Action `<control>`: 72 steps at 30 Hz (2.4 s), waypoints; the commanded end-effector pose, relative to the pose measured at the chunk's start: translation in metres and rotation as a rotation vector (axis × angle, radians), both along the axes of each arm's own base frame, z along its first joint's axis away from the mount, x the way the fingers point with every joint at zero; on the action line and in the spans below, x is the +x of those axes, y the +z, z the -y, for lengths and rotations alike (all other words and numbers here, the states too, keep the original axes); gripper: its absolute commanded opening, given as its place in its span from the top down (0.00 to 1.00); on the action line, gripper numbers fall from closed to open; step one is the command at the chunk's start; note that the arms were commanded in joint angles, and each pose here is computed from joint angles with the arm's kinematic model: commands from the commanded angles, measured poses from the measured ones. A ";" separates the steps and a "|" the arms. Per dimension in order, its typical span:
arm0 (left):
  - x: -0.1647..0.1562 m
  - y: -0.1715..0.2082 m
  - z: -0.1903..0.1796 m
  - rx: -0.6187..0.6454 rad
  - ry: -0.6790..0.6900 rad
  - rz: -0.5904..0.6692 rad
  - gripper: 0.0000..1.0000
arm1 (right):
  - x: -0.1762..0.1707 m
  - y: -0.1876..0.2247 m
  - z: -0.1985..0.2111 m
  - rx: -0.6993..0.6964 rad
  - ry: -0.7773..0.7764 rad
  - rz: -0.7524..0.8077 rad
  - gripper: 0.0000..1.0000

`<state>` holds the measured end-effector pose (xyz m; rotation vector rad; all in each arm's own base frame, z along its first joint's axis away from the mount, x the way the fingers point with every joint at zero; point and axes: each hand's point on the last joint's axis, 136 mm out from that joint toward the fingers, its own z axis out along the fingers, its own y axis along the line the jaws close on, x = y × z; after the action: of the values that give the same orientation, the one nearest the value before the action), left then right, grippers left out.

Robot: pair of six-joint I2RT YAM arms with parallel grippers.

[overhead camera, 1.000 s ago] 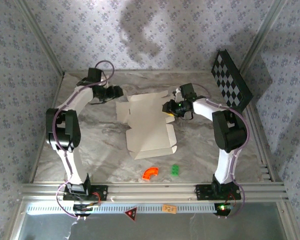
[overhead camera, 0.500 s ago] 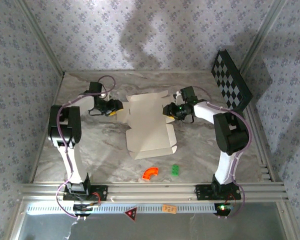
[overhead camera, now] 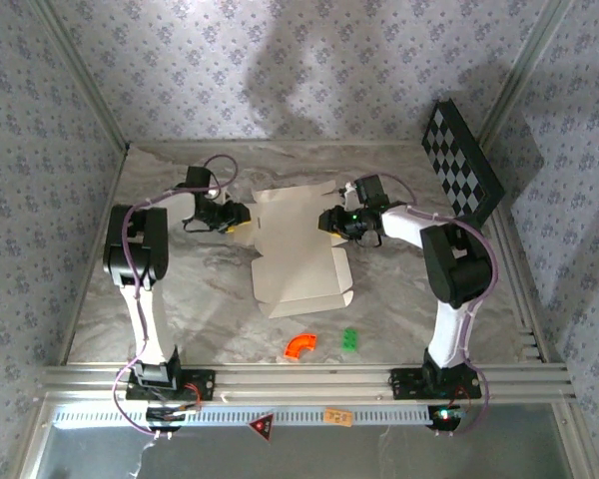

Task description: Fold the paper box

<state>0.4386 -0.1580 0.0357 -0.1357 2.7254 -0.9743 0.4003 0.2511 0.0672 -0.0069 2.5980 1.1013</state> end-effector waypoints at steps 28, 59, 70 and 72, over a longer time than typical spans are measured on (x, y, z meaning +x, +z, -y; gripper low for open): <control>0.013 0.089 0.033 -0.181 -0.101 0.209 0.91 | 0.012 0.027 0.007 0.057 -0.033 0.035 0.69; -0.101 0.303 0.070 -0.253 -0.612 0.904 1.00 | -0.043 0.307 0.078 -0.113 0.169 1.027 0.55; -0.176 0.347 0.065 -0.279 -0.811 1.072 1.00 | -0.108 0.342 0.051 -0.158 0.609 1.250 0.43; -0.187 0.348 0.063 -0.274 -0.826 1.084 1.00 | -0.118 0.342 0.049 -0.159 0.662 1.258 0.38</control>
<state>0.2815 -0.2208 0.3686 1.0721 1.6906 -1.0972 0.3062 0.1960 0.4201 -1.0560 1.5207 0.6290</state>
